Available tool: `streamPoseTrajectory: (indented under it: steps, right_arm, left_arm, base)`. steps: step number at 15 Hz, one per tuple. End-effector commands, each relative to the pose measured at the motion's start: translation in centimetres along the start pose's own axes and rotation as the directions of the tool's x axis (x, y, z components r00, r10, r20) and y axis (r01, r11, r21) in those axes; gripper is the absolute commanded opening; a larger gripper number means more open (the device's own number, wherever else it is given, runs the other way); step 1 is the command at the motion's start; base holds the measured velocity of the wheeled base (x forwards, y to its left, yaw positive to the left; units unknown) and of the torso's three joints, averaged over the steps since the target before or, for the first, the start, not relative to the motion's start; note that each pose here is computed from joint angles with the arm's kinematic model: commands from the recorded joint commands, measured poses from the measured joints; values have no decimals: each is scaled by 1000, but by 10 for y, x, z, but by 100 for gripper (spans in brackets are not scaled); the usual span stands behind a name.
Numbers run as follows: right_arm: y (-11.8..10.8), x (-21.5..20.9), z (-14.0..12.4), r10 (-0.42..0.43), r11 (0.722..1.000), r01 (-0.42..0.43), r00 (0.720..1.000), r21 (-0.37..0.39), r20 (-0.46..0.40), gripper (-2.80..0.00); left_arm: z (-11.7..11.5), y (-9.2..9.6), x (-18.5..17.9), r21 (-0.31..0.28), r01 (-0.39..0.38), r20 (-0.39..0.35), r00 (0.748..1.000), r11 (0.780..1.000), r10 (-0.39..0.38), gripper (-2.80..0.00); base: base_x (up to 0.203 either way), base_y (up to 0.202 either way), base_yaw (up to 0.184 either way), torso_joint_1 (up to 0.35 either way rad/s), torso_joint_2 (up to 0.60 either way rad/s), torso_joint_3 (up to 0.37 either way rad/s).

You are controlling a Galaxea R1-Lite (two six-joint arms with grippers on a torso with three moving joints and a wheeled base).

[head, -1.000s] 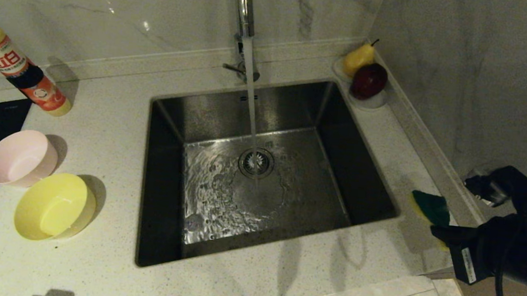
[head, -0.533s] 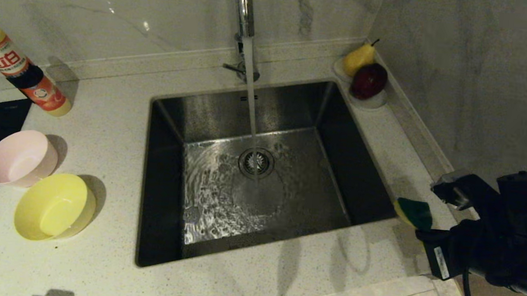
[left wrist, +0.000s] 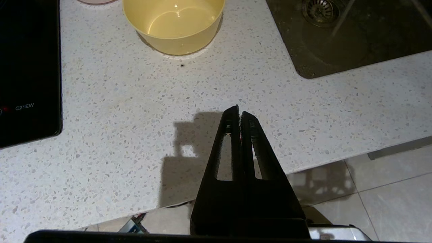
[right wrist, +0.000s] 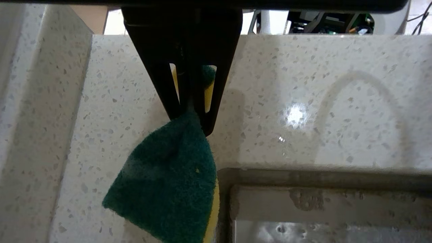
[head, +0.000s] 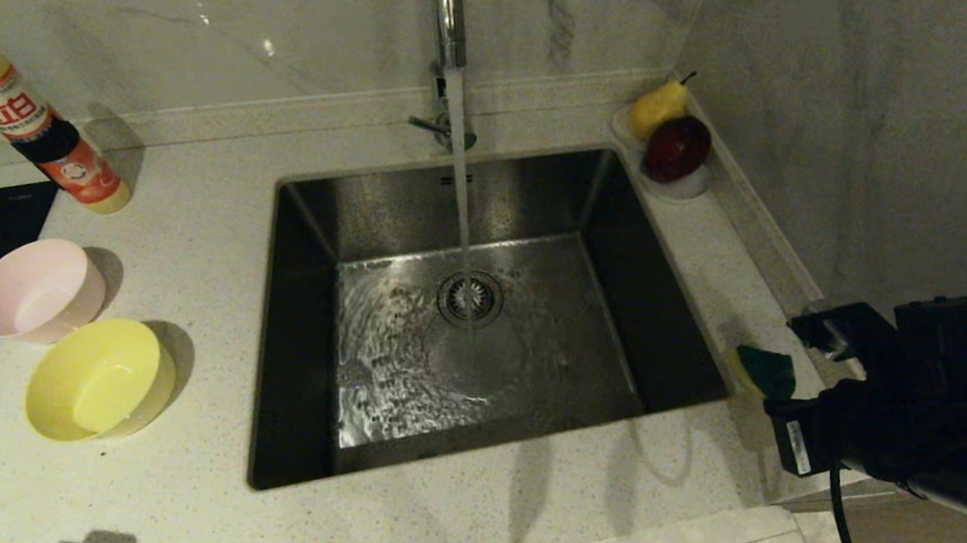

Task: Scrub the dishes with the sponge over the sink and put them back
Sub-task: Put down the sponge

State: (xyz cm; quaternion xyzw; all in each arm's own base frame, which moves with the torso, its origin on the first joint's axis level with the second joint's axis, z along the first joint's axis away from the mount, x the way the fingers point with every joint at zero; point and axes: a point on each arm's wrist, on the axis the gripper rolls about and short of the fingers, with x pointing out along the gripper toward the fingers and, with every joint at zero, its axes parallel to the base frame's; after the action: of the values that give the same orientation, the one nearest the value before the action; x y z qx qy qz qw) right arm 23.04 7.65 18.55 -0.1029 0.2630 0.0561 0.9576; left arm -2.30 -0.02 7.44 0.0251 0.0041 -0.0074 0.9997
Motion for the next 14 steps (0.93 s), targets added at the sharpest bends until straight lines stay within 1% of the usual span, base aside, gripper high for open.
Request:
streamPoseTrajectory:
  steps: [1,4,7,12,14]
  right_arm:
    - [1,5,0,-3,1000,3,1000,-3,-10,-280]
    - [0,5,7,-6,1000,6,1000,4,11,-280]
    - [2,10,5,-8,1000,8,1000,9,-4,-280]
    - [4,19,6,-8,1000,8,1000,15,7,-280]
    - [3,22,12,-12,1000,12,1000,18,28,-280]
  left_arm:
    - [0,0,0,0,1,-4,1000,1000,-1,-280]
    - [0,0,0,0,0,-4,1000,1000,0,-280]
    - [0,0,0,0,0,-5,1000,1000,0,-280]
    - [0,0,0,0,-1,-4,1000,1000,1,-280]
    - [0,0,0,0,1,-4,1000,1000,-1,-280]
  base:
    - [0,0,0,0,0,0]
    - [0,0,0,0,0,0]
    - [0,0,0,0,0,0]
    - [0,0,0,0,0,0]
    - [0,0,0,0,0,0]
